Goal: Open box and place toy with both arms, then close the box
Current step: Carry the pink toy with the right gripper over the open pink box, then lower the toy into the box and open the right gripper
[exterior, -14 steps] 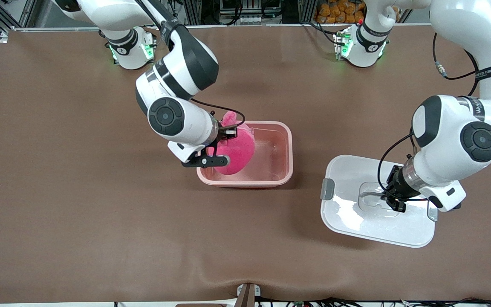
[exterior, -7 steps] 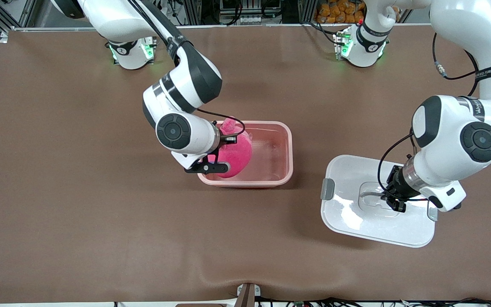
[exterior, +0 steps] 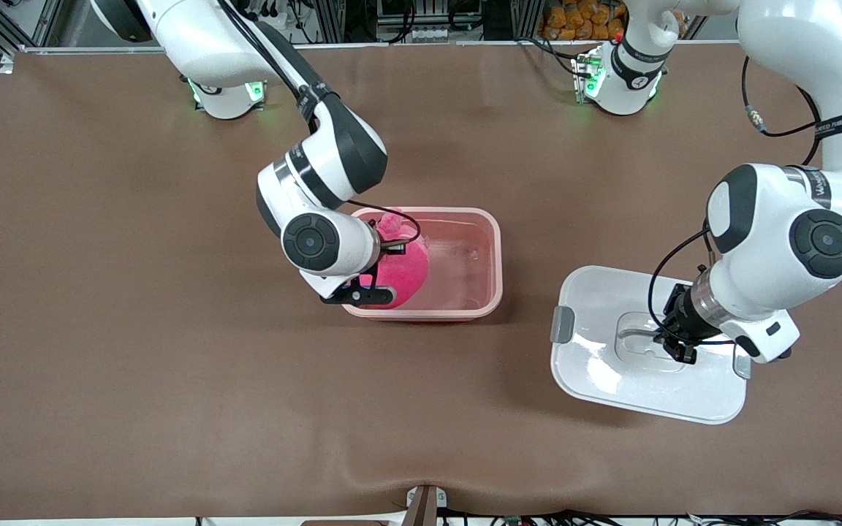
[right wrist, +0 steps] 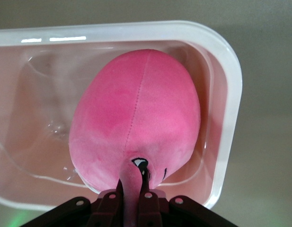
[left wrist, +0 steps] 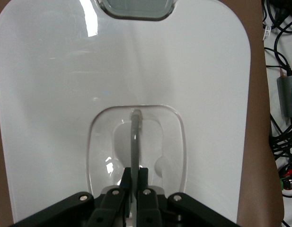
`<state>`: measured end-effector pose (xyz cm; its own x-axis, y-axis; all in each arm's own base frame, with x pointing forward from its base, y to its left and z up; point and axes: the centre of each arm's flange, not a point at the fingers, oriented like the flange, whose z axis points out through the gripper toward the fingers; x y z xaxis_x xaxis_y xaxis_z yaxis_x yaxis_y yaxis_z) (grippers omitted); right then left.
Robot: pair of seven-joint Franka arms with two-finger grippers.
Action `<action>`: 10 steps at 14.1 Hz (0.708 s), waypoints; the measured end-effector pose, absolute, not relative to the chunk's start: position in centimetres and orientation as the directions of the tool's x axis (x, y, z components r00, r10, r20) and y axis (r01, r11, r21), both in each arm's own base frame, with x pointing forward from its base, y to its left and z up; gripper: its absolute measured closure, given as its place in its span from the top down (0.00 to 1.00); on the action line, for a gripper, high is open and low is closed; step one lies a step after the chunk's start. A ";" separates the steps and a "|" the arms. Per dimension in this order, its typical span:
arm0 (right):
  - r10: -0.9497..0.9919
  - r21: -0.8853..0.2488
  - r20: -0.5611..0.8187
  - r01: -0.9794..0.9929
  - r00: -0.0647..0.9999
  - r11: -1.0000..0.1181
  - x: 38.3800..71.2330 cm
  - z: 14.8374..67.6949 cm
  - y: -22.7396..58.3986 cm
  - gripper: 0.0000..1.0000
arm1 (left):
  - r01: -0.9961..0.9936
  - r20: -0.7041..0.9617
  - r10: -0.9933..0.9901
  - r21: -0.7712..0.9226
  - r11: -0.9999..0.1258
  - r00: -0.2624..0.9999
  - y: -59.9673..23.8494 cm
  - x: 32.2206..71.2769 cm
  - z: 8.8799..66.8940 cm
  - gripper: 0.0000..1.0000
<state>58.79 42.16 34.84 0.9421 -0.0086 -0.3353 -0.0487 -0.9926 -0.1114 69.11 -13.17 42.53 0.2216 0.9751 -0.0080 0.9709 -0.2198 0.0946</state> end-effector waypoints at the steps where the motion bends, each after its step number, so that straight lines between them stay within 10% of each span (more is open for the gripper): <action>1: -0.010 -0.104 -0.329 -0.046 0.944 -0.994 58.9 34.0 42.3 0.11 | 0.971 -0.008 0.975 0.095 -0.220 0.222 -13.2 69.1 42.5 0.07; 10: -0.062 -0.165 -0.183 -0.092 0.981 -0.982 56.9 30.8 49.6 0.11 | 0.971 -0.008 0.975 0.098 -0.220 0.222 -13.2 69.1 42.5 0.07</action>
<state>56.89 49.55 30.79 0.9812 -0.0616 -0.1830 -0.0924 -0.9819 -0.1653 69.14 -13.20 42.55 0.2218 0.9751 -0.0079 0.9706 -0.2200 0.0981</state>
